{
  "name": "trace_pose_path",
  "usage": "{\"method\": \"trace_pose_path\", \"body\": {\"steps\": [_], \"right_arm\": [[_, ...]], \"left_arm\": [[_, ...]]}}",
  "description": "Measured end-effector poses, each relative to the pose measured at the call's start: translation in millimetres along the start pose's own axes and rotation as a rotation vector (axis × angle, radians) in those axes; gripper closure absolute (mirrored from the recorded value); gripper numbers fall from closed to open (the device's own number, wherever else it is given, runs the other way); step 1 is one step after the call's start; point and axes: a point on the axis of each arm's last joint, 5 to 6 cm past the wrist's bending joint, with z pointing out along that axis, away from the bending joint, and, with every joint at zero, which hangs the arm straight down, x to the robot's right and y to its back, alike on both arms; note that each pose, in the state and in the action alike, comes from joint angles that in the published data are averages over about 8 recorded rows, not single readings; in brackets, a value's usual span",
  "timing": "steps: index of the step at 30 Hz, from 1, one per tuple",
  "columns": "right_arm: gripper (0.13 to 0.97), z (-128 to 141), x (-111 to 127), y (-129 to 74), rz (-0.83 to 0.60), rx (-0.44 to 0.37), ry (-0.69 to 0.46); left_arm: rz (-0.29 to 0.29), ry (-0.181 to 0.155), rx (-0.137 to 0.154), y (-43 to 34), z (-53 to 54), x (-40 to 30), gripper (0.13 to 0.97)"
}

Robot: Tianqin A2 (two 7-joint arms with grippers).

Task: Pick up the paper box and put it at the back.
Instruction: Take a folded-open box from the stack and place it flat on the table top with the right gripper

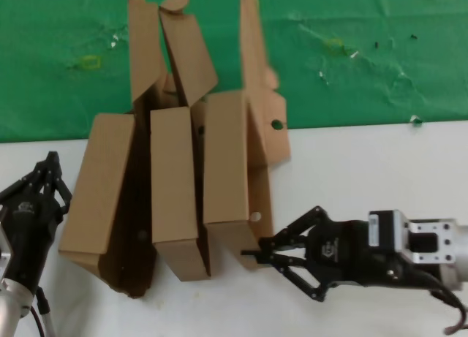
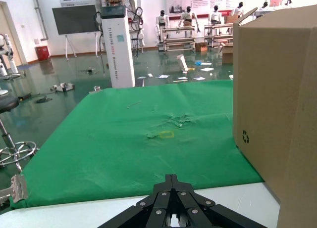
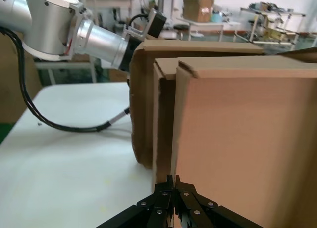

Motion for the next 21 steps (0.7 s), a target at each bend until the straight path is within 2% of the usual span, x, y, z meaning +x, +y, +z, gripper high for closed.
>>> {"method": "trace_pose_path", "body": {"steps": [11, 21], "right_arm": [[0.946, -50, -13, -47, -0.036, -0.134, 0.072], [0.946, -98, 17, -90, -0.051, -0.309, 0.091]], "left_arm": [[0.000, 0.000, 0.000, 0.0, 0.0, 0.0, 0.954], [0.000, 0.000, 0.000, 0.0, 0.0, 0.0, 0.954]]}}
